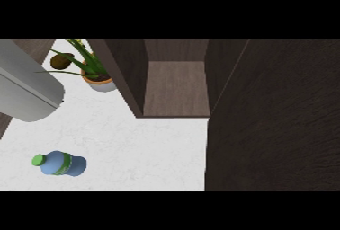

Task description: Pick up the bottled water, place it into the cabinet and close the cabinet

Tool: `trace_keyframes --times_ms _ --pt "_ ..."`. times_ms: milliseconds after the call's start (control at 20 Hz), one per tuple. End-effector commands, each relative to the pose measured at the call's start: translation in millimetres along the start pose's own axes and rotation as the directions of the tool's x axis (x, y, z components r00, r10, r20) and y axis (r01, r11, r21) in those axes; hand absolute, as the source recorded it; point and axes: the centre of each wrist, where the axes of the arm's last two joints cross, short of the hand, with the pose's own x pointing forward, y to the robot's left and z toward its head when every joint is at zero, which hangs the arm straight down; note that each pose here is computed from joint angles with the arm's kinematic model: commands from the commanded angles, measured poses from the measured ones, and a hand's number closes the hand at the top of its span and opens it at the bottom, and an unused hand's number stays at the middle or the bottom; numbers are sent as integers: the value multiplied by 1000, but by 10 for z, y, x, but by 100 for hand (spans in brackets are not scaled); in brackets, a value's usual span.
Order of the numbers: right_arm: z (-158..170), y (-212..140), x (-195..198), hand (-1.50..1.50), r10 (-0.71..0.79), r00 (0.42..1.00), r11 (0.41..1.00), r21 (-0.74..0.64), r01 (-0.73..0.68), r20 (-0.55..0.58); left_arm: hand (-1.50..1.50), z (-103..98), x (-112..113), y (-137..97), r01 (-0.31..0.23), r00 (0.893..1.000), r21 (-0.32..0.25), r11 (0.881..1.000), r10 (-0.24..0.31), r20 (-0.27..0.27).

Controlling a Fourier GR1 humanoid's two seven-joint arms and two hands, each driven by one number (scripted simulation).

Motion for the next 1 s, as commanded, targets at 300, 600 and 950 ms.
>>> trace_keyframes --times_ms 300,600,950 --pt "229 122 410 -150 -12 998 1000 -4 12 55 -150 99 74 10 -10 998 30 1000 8 57" --pt "398 24 426 -150 -3 999 1000 12 2 49 -150 -2 -102 250 -2 1000 62 998 3 -22" --pt "483 19 468 -150 -24 998 999 27 22 60 -150 -211 -677 409 -9 999 131 991 15 -43"
